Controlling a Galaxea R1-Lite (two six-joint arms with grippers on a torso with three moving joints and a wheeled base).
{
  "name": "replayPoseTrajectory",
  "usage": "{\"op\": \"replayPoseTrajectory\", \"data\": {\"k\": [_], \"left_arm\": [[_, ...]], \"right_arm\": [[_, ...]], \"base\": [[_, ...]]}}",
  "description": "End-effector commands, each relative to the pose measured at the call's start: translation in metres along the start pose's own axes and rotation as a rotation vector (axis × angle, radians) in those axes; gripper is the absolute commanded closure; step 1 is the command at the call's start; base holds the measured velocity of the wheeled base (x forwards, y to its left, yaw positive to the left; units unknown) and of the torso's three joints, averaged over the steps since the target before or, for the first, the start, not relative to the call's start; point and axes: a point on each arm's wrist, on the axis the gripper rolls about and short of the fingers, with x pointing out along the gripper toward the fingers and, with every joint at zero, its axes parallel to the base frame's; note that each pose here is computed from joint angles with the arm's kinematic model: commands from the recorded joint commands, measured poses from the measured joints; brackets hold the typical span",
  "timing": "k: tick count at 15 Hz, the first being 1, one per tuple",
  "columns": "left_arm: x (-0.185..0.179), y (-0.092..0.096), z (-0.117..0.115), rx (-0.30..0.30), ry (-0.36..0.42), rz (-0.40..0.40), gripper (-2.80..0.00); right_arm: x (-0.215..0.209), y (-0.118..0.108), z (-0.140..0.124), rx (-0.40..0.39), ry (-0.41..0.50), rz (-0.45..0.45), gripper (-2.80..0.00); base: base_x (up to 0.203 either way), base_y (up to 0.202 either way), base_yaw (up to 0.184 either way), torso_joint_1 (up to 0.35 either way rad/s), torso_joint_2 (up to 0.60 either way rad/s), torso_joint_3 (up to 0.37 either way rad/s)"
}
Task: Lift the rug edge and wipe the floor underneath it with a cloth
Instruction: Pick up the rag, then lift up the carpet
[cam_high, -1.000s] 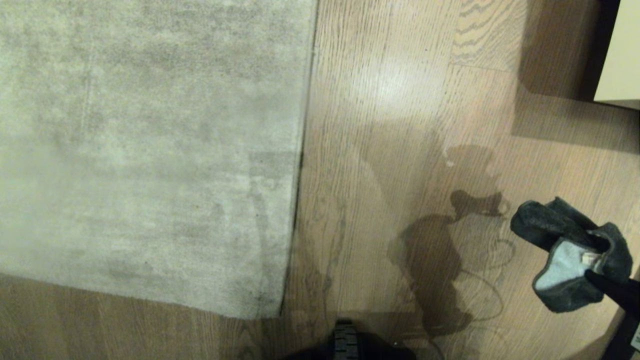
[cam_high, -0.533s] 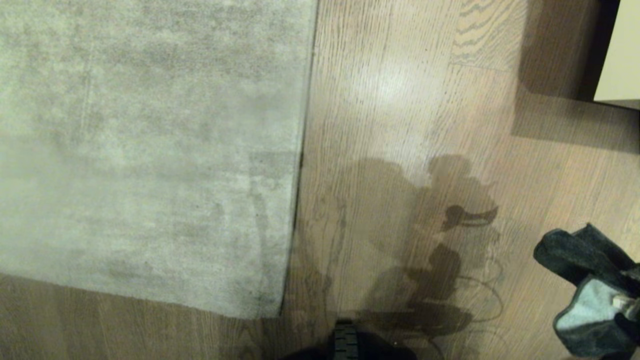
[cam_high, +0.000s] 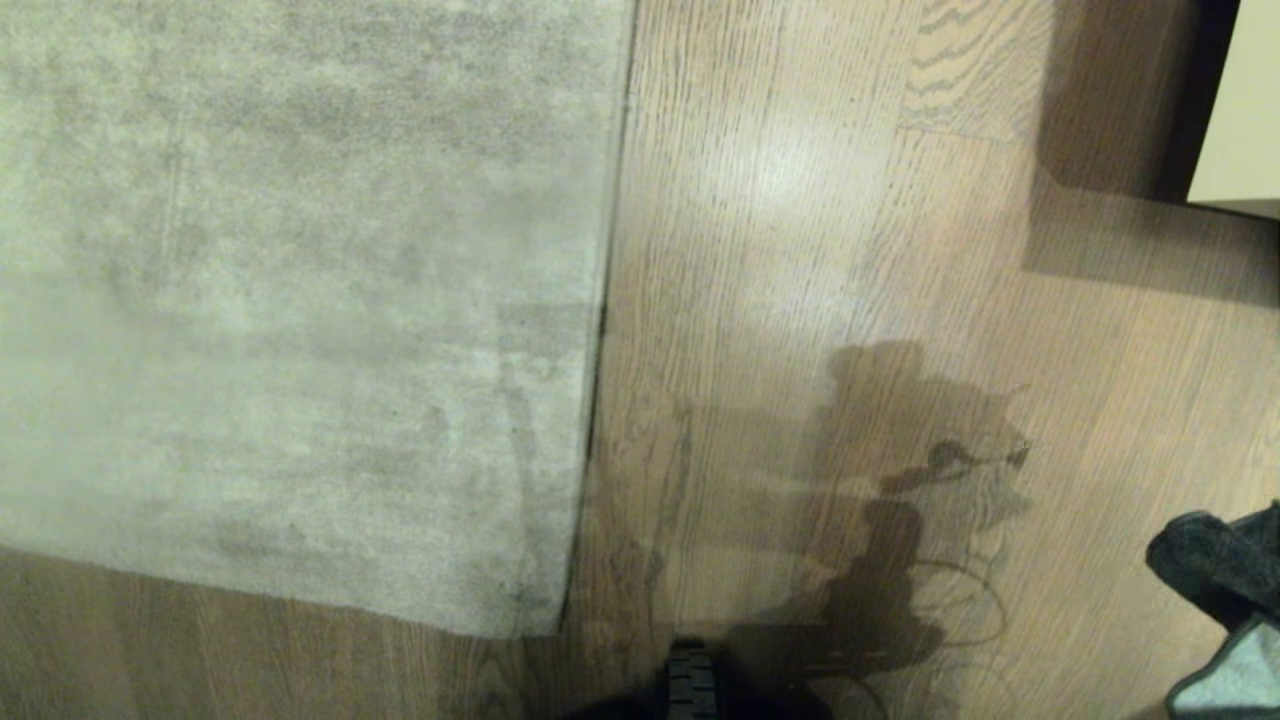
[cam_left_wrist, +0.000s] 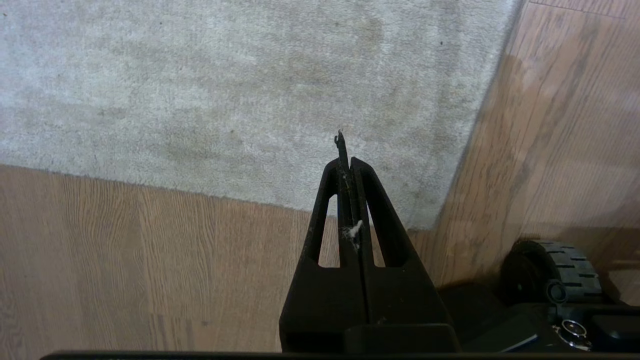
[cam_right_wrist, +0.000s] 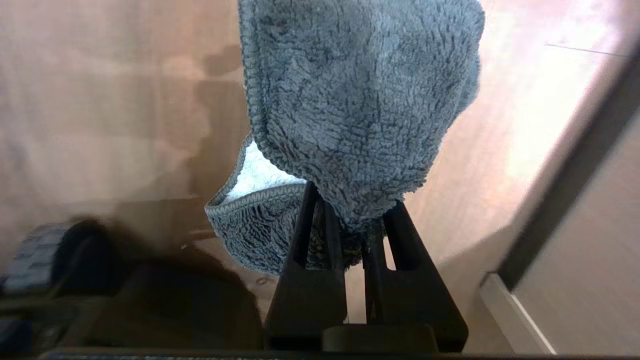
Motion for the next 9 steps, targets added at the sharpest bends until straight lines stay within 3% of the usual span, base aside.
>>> {"op": "replayPoseTrajectory", "data": {"k": [1, 4, 5, 9], "left_arm": [[0.0, 0.0, 0.0, 0.0, 0.001, 0.0, 0.0], [0.0, 0.0, 0.0, 0.0, 0.001, 0.0, 0.0], [0.0, 0.0, 0.0, 0.0, 0.001, 0.0, 0.0], [0.0, 0.0, 0.0, 0.0, 0.001, 0.0, 0.0]], "right_arm": [[-0.001, -0.001, -0.002, 0.003, 0.006, -0.06, 0.0], [-0.002, -0.004, -0.011, -0.004, 0.113, -0.233, 0.0], [-0.003, -0.004, -0.015, -0.005, 0.155, -0.239, 0.0], [-0.003, -0.004, -0.017, 0.021, 0.163, -0.235, 0.0]], "base": [[0.0, 0.0, 0.0, 0.0, 0.0, 0.0], [0.0, 0.0, 0.0, 0.0, 0.0, 0.0], [0.0, 0.0, 0.0, 0.0, 0.0, 0.0], [0.0, 0.0, 0.0, 0.0, 0.0, 0.0]]}}
